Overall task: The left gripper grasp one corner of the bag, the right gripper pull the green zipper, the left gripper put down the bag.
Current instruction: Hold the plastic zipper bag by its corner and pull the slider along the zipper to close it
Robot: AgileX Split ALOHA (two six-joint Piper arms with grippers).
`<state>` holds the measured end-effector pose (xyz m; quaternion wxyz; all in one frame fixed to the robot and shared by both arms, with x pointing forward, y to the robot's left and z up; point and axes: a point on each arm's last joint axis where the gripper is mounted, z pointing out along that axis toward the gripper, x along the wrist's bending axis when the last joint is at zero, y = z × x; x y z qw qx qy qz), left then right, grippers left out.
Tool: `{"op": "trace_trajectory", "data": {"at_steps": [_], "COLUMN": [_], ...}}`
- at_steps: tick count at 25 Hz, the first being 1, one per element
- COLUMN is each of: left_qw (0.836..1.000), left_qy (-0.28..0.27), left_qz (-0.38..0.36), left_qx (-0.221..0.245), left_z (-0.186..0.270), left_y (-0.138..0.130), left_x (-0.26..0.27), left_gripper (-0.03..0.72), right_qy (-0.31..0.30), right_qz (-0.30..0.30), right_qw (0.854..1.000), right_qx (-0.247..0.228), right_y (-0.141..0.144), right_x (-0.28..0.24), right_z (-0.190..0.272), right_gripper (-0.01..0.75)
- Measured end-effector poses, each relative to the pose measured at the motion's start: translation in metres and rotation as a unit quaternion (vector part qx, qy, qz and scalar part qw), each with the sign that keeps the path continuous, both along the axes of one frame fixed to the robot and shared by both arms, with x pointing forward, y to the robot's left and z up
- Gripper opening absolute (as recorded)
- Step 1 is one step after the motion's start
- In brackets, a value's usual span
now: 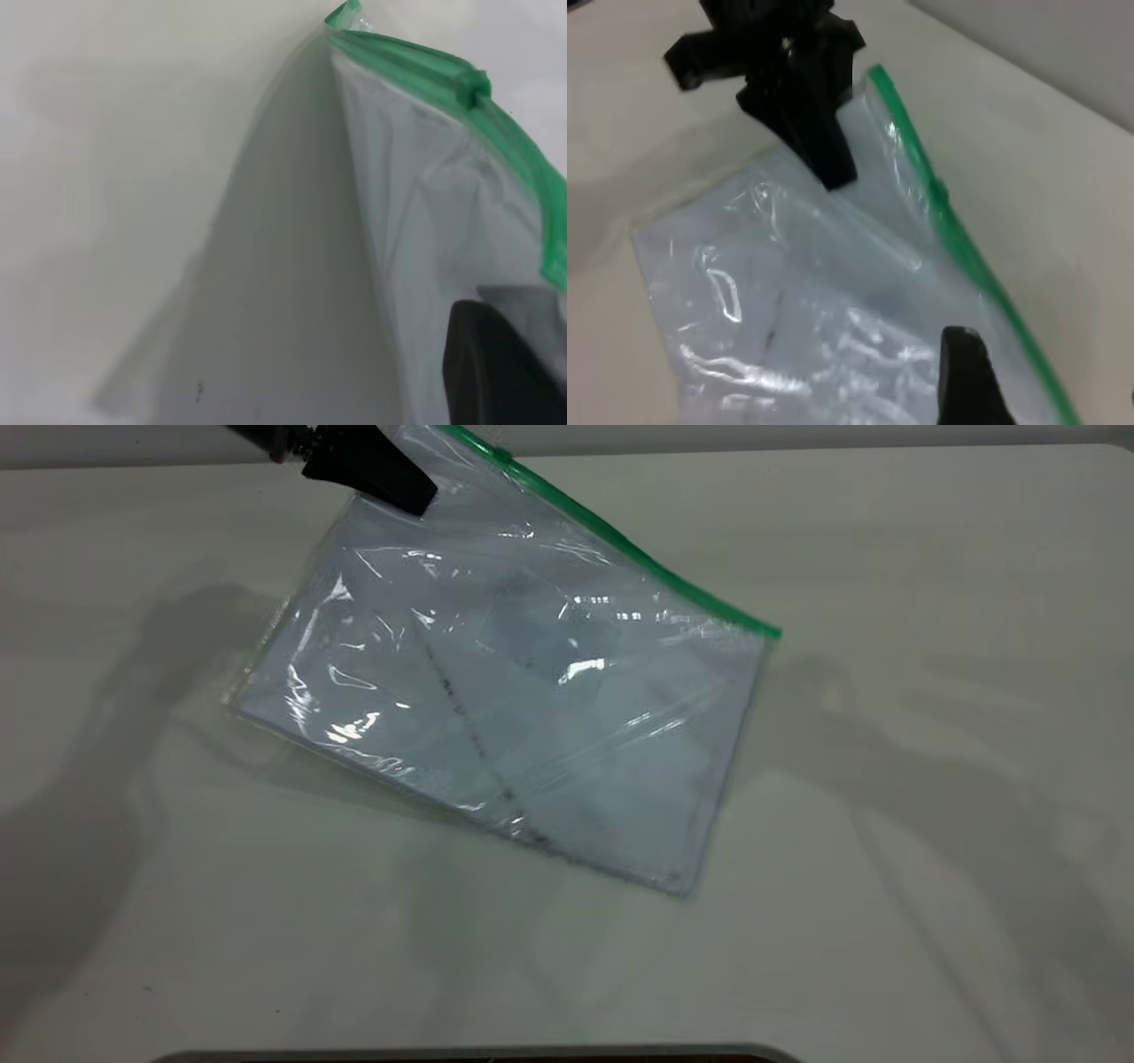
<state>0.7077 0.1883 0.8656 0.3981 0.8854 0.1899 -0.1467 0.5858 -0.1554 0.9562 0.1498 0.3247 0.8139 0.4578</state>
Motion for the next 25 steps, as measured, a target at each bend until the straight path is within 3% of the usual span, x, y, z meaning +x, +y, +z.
{"op": "trace_trajectory", "data": {"at_steps": [5, 9, 20, 25], "left_qw": [0.990, 0.974, 0.961, 0.958], "left_qy": [-0.071, -0.112, -0.147, -0.160], "left_qz": [-0.122, -0.193, -0.232, -0.237], "left_qx": [0.030, 0.028, 0.024, 0.024], "left_z": [0.005, 0.004, 0.007, 0.015], "left_y": [-0.033, -0.052, -0.055, -0.055], "left_x": [-0.013, -0.021, -0.023, -0.023], "left_gripper": [0.052, 0.052, 0.051, 0.051], "right_qy": [-0.002, 0.019, 0.065, 0.077], "right_qz": [0.005, 0.024, 0.083, 0.082], "right_qw": [1.000, 0.999, 0.994, 0.993], "right_qx": [0.004, 0.017, 0.043, 0.046], "right_y": [0.009, 0.015, 0.024, 0.025], "right_x": [0.026, 0.033, 0.028, 0.029], "right_z": [-0.013, -0.034, -0.077, -0.087], "right_gripper": [0.477, 0.477, 0.421, 0.412]}}
